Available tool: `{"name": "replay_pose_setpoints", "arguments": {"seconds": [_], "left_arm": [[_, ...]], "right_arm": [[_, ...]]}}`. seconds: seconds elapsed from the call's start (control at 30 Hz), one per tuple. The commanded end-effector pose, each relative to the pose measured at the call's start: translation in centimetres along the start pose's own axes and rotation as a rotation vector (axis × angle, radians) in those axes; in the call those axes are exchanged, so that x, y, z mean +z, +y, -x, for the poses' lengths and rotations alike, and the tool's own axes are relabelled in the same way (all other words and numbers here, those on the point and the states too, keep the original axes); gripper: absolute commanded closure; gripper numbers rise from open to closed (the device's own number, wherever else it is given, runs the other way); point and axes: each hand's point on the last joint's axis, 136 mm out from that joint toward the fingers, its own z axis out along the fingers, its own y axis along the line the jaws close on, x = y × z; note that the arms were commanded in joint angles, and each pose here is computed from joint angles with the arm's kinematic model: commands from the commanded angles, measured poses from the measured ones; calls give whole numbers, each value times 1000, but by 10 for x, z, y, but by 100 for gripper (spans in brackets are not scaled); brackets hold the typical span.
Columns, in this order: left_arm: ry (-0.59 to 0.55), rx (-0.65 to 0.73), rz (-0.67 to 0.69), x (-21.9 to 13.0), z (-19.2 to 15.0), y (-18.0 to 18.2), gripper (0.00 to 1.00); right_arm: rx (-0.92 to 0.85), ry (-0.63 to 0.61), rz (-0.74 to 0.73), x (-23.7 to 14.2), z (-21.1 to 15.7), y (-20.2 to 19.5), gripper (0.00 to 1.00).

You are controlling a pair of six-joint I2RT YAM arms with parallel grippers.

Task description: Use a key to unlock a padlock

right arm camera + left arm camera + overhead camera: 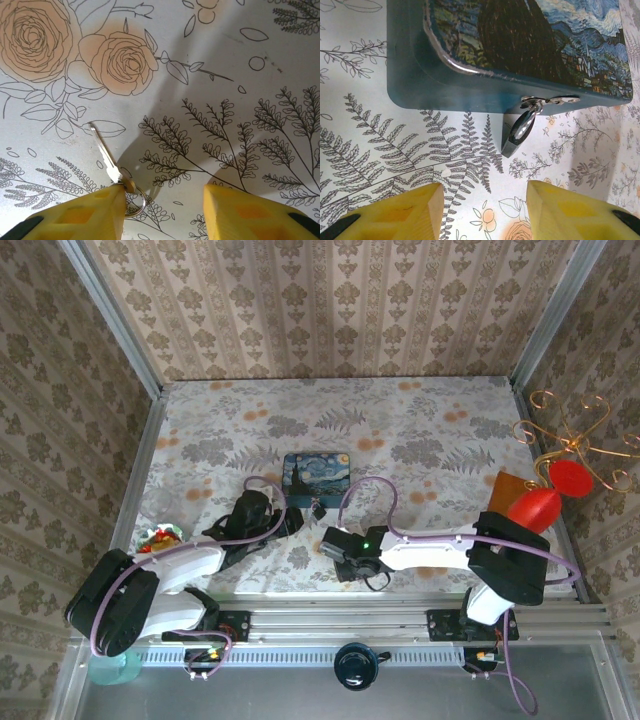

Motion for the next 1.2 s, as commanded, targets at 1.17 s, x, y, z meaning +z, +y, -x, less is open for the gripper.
{"name": "replay_pose_setpoints", "arguments": {"seconds": [1.17], "left_arm": [[-23,30,9,-10,4,3,50]], "right_arm": [[-91,8,-22,11,5,22,64]]}}
